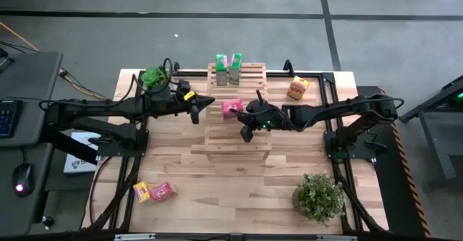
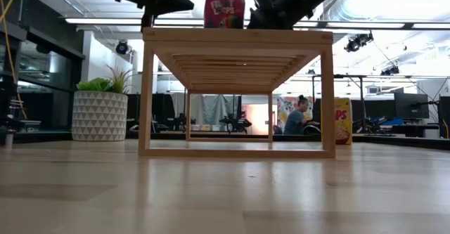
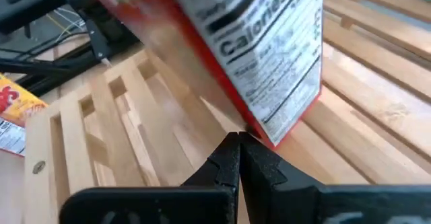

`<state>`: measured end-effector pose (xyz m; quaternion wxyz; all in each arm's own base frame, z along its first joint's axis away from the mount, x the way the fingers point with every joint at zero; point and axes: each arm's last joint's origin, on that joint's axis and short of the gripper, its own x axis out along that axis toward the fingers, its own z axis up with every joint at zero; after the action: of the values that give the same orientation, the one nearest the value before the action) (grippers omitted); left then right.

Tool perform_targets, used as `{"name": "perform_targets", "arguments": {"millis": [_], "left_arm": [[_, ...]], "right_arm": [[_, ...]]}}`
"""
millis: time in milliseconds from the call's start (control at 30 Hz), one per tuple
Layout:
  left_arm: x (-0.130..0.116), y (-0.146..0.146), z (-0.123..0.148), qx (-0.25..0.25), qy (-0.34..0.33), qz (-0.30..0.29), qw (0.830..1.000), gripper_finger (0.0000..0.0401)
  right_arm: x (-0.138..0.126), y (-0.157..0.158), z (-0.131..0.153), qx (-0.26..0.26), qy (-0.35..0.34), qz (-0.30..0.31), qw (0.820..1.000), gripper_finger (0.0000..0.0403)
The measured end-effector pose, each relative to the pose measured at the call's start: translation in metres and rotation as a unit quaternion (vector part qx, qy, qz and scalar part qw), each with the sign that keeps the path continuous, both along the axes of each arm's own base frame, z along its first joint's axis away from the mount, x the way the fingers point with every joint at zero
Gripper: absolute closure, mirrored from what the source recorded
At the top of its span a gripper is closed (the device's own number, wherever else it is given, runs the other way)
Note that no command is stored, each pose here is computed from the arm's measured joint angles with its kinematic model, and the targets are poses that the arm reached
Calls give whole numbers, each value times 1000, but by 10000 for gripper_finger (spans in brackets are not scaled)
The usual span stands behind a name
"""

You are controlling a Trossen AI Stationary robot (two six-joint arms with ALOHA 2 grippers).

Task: Stack cereal on shelf
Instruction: Put the top red cereal box on the shelf

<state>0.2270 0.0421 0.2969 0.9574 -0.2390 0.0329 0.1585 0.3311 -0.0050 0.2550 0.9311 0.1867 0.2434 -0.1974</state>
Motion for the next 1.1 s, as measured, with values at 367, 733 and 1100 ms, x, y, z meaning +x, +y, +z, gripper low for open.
{"name": "perform_targets", "arguments": {"millis": [367, 733, 1100], "left_arm": [[-1, 1, -3, -1, 15, 10, 1000, 401], [-1, 1, -9, -8, 45, 23, 999, 400], [-2, 1, -13, -11, 65, 23, 998, 400]], "right_arm": [[0, 1, 0, -4, 5, 8, 1000, 403], [0, 3, -1, 8, 10, 34, 999, 403], [-44, 6, 33, 21, 42, 126, 991, 403]]}}
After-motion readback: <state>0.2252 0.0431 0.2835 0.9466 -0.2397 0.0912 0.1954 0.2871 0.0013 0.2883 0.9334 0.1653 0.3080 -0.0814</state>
